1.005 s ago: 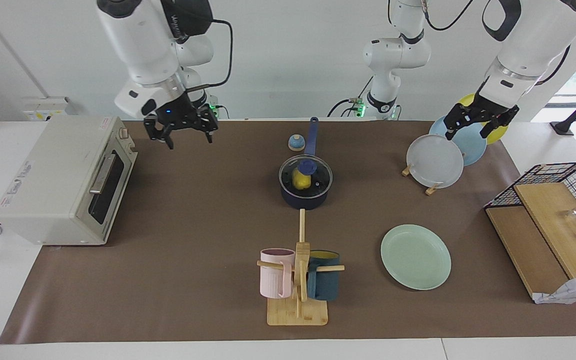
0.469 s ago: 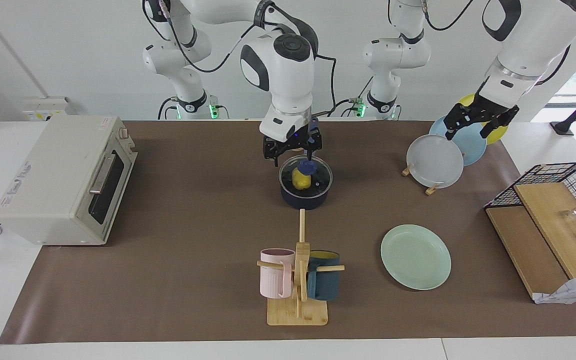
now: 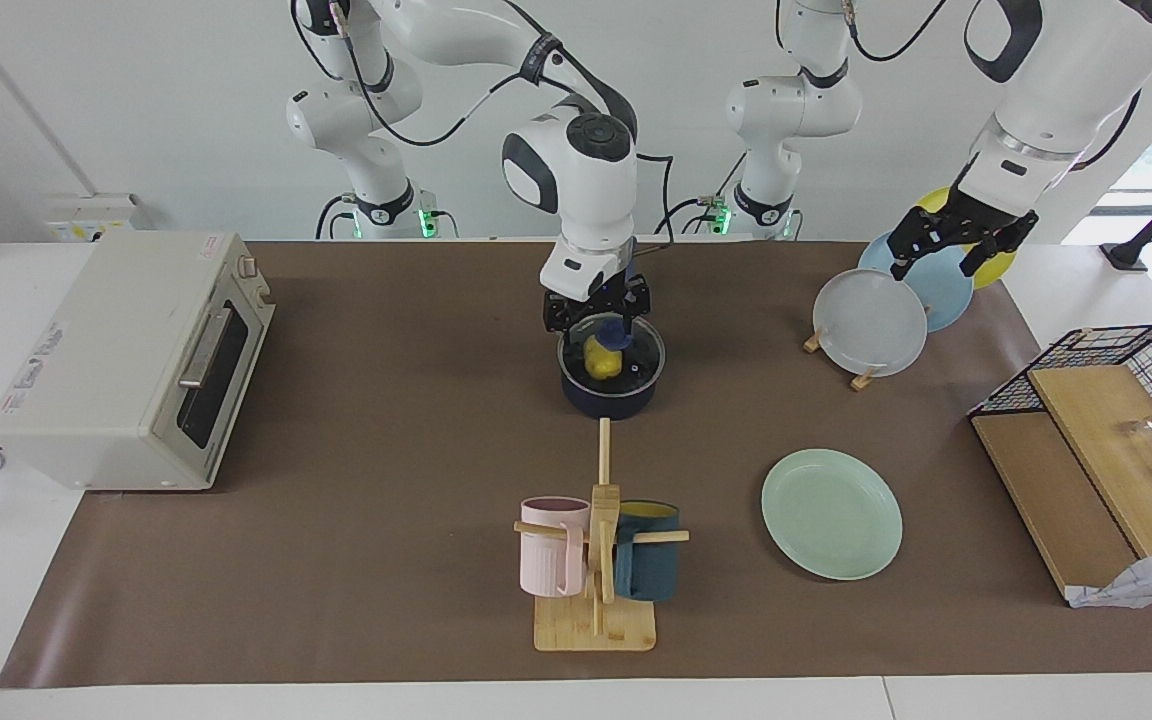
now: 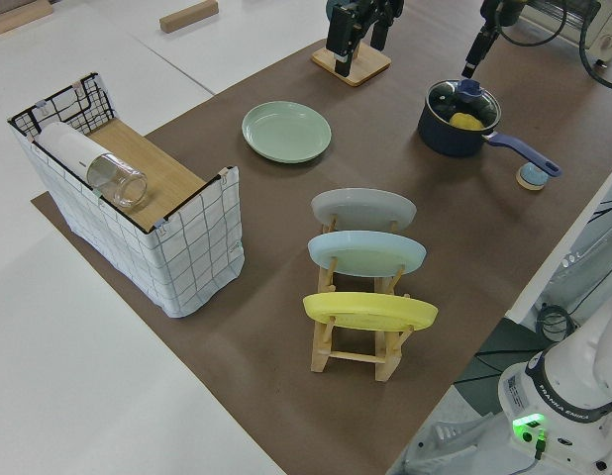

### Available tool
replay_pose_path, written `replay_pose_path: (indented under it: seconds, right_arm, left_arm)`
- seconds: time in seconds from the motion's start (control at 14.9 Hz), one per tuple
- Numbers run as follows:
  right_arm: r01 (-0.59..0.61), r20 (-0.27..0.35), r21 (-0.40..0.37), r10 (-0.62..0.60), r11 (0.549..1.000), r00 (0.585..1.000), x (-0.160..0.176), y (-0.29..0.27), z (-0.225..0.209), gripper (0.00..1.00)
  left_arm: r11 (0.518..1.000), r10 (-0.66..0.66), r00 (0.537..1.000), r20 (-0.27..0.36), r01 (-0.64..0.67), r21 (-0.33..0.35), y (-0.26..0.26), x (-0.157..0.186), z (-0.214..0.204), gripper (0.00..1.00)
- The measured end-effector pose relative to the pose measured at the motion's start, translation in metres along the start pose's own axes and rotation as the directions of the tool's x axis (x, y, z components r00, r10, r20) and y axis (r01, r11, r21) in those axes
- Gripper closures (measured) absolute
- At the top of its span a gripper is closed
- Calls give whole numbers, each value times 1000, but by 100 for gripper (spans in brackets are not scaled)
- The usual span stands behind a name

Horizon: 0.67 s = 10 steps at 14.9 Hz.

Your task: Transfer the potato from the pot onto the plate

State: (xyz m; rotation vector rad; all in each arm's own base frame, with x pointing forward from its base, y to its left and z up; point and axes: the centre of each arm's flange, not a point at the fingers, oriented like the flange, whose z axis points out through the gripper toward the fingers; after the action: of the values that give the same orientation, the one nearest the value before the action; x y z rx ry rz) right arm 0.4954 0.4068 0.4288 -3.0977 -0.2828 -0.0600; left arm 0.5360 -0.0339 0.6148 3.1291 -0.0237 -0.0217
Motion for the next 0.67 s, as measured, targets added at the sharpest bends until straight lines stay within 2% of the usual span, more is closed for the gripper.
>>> replay_pose_path:
  seconds: [0.4, 0.67]
  right_arm:
    - [50, -40, 22, -49, 999, 998, -18, -25, 11, 0]
    - [86, -64, -7, -87, 996, 994, -20, -32, 21, 0]
  left_arm:
    - [1000, 0, 1000, 0, 0, 0, 0, 0, 0, 0]
    - [1000, 0, 1000, 0, 0, 0, 0, 0, 0, 0]
